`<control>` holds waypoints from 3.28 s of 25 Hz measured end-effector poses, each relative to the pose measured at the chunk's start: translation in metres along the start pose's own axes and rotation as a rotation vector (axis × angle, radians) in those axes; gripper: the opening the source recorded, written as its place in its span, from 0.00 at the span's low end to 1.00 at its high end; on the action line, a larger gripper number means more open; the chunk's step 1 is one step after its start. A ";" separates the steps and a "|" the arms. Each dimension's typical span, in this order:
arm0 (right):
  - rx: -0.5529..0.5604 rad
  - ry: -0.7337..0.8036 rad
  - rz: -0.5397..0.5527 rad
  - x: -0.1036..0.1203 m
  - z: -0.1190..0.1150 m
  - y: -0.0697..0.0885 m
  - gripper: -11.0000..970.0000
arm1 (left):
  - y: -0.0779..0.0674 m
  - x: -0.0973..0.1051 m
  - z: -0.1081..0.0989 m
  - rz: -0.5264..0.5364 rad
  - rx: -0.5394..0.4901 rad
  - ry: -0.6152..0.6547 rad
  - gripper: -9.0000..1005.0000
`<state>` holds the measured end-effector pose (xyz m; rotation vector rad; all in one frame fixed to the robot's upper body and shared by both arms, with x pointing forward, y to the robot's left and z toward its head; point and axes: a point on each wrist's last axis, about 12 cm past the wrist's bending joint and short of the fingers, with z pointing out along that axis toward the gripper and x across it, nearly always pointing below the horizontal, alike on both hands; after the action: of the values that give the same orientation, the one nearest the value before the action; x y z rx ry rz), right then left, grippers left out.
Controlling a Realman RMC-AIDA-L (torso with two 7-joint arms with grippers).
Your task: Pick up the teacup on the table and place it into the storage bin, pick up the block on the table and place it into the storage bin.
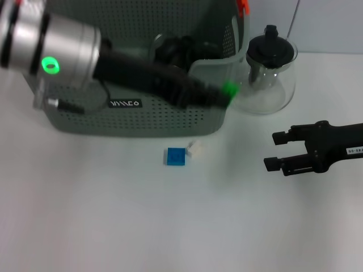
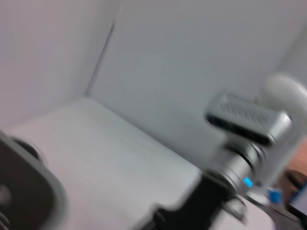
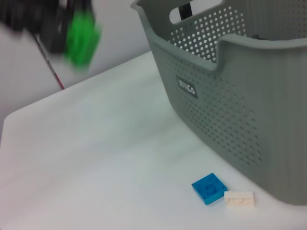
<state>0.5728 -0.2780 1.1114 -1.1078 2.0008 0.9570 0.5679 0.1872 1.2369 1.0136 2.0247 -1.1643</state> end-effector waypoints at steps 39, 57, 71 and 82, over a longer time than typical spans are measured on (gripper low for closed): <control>0.006 -0.012 0.063 0.002 -0.007 -0.001 0.87 | 0.069 -0.050 0.022 -0.009 -0.497 0.038 0.62; 0.046 -0.052 0.093 0.005 -0.012 -0.004 0.86 | -0.007 0.038 0.020 0.384 -0.020 0.288 0.82; 0.054 -0.061 0.135 0.007 -0.014 -0.005 0.86 | 0.043 0.064 0.071 0.280 -0.293 0.441 0.81; 0.056 -0.058 0.141 0.007 -0.015 -0.006 0.86 | 0.050 0.062 0.089 0.381 -0.365 0.535 0.81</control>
<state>0.5720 -0.2955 1.1125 -0.9090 2.0669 0.9865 0.5864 0.1446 1.1264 1.5389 2.1837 -0.3241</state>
